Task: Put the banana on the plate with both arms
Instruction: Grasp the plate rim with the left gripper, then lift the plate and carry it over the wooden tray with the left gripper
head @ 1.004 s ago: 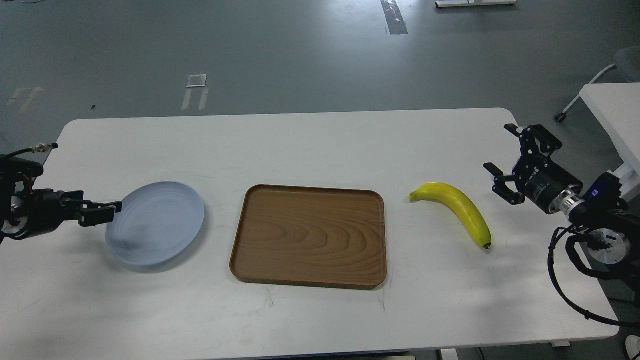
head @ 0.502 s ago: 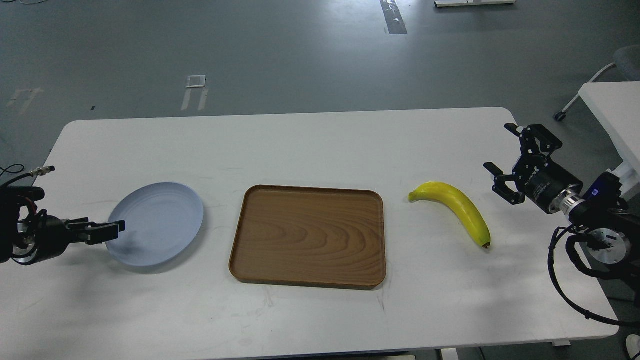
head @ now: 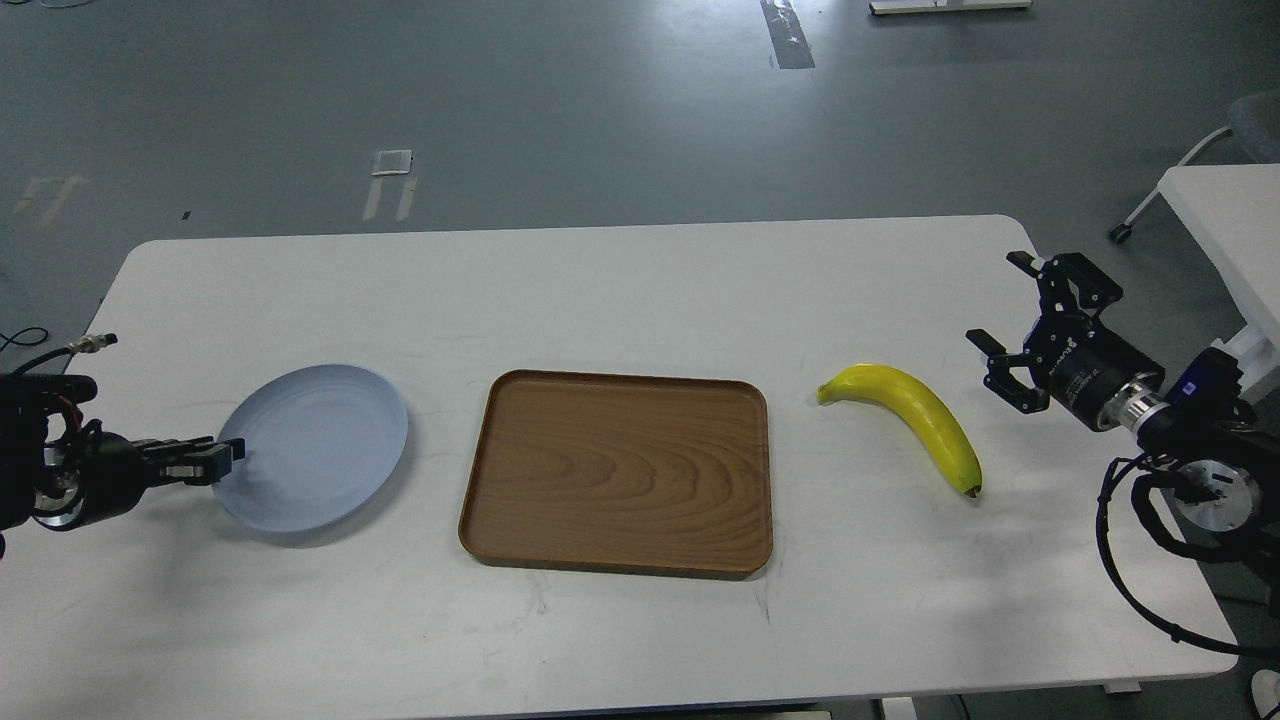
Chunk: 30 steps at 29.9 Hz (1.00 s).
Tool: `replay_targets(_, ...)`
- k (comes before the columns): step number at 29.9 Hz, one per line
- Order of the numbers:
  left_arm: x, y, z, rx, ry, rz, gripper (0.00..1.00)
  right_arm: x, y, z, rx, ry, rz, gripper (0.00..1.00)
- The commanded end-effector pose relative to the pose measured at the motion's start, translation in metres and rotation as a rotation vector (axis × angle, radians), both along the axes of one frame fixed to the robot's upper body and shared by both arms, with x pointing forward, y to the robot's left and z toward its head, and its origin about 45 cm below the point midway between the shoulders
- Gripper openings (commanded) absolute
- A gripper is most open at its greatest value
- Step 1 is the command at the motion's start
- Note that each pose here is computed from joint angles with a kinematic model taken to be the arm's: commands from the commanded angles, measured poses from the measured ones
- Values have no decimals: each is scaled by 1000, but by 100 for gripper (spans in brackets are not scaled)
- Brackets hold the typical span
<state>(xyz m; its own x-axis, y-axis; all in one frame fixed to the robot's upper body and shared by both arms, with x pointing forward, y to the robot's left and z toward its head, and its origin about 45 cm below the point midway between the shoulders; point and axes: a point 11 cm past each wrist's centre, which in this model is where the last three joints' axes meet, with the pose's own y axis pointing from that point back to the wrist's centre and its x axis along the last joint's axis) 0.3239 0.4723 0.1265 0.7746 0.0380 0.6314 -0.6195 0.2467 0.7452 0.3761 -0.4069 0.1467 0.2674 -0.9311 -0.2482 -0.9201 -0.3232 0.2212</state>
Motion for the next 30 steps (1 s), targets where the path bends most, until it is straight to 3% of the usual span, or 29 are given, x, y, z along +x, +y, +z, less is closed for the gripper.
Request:
replay_targets(1,2,-1,2,-30,-15,25,0,0,0,0,1,-1,0,100)
replay_targets(11,5,-1,5,-31,-26,27,0,1,-1,1,1,-4,-3,100)
replay_targets(17,36,-16,40,-92,-108,23,0,1,-2,2,-2,-5,-5,100)
replay_targets(24,71,-81,95,-194,-147,-141,0,1,-3,2,-4,-4,-5,100)
replay_targets(30,77,-135,97,-134,-151,-347,0,1,-3,2,-5,-5,-6,100)
